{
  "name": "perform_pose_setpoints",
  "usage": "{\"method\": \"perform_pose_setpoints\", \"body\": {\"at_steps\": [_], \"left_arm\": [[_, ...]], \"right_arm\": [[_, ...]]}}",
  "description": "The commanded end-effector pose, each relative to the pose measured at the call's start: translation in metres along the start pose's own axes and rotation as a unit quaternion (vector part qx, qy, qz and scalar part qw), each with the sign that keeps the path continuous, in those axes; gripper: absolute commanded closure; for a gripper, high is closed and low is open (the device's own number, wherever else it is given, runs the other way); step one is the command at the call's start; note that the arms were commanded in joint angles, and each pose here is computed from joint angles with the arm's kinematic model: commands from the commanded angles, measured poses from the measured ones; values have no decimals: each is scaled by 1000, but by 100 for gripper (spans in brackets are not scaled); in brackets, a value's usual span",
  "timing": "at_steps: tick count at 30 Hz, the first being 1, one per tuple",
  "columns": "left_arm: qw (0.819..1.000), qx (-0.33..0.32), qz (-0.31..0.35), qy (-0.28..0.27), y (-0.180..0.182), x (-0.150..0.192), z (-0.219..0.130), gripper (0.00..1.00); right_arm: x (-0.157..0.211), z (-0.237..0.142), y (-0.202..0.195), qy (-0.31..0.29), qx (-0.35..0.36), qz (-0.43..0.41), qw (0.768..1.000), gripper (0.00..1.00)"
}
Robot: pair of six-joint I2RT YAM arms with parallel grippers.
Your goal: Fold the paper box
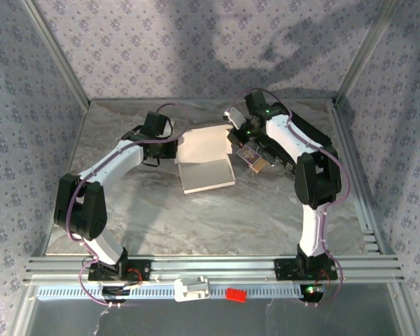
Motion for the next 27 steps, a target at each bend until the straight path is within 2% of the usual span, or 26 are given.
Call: {"method": "perform_pose_setpoints", "body": {"at_steps": [1, 6, 9, 14, 27], "left_arm": [[998, 55, 4, -34, -21, -17, -3, 98], [996, 79, -6, -48, -26, -20, -4, 100], [995, 70, -24, -61, -25, -23, -4, 100], [992, 60, -60, -98, -21, -31, -8, 100], [982, 45, -141, -114, -11, -53, 12, 100]], "right_arm": [[-11, -7, 14, -17, -8, -3, 1000, 100], [-20, -7, 11, -22, 9, 30, 999, 100], [-24, -3, 16, -18, 33, 69, 997, 100], [-34, -2, 14, -63, 69, 152, 984, 100], [-66, 18, 26, -96, 123, 229, 961, 100]]}}
Point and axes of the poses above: each hand's point on the last joint's axis, 136 mm out from that joint toward the fingers, its own z axis out along the fingers, its own y axis along the line the jaws close on, x = y × z, the point moved 3 cm from there along -z, back along the fingers, and after that the axes turned 4 degrees about z, right-handed, at the moved point
